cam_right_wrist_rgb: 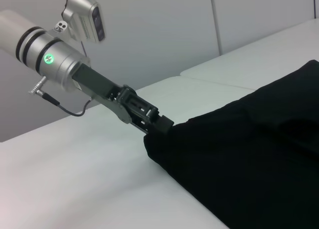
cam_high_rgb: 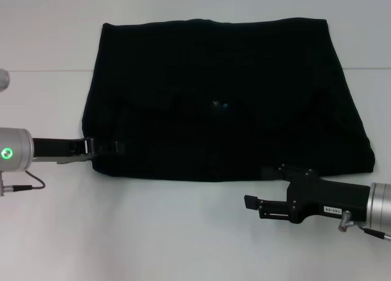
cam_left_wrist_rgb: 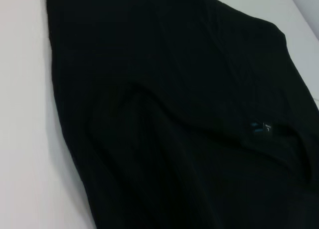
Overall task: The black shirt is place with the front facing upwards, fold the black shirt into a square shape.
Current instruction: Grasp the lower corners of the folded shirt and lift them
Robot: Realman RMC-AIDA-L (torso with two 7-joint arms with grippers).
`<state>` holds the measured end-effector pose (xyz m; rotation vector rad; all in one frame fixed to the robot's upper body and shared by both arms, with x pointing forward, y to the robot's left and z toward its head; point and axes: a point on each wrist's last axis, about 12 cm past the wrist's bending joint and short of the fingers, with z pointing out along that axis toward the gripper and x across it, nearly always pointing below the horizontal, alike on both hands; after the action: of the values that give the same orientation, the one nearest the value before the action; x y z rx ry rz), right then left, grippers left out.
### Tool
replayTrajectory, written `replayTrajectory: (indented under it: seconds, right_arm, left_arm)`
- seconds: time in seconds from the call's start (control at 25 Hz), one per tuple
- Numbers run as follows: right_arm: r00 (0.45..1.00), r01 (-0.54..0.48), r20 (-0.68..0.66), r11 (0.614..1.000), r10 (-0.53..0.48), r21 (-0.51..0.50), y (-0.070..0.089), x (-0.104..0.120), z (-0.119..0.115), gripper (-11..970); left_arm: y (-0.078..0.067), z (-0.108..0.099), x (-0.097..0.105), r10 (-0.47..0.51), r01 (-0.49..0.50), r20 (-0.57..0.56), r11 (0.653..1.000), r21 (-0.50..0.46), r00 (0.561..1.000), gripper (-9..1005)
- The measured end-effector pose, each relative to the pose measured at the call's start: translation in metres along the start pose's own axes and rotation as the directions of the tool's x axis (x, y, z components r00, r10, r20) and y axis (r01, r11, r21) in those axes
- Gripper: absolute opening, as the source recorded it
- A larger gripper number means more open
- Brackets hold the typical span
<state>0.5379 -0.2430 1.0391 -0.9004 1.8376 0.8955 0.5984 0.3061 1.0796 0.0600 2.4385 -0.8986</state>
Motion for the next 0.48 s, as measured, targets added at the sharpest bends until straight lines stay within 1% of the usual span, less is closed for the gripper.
replayTrajectory:
  seconds: [0.28,0.48]
  right_arm:
    - [1.0,-0.007,0.01,1.0,0.007,-0.001,0.0,-0.0014,0.0002,886]
    - [1.0,-0.025,0.011,1.0,0.025,0.0,-0.0011,-0.0022,-0.0013,885]
  left_arm:
    - [-0.0033,0.004,0.0027,0.042,-0.043,-0.045,0.999,-0.008,0.998,620]
    - [-0.0053,0.0019,-0.0008,0.069,-0.069,-0.046,0.998,-0.01,0.997,609]
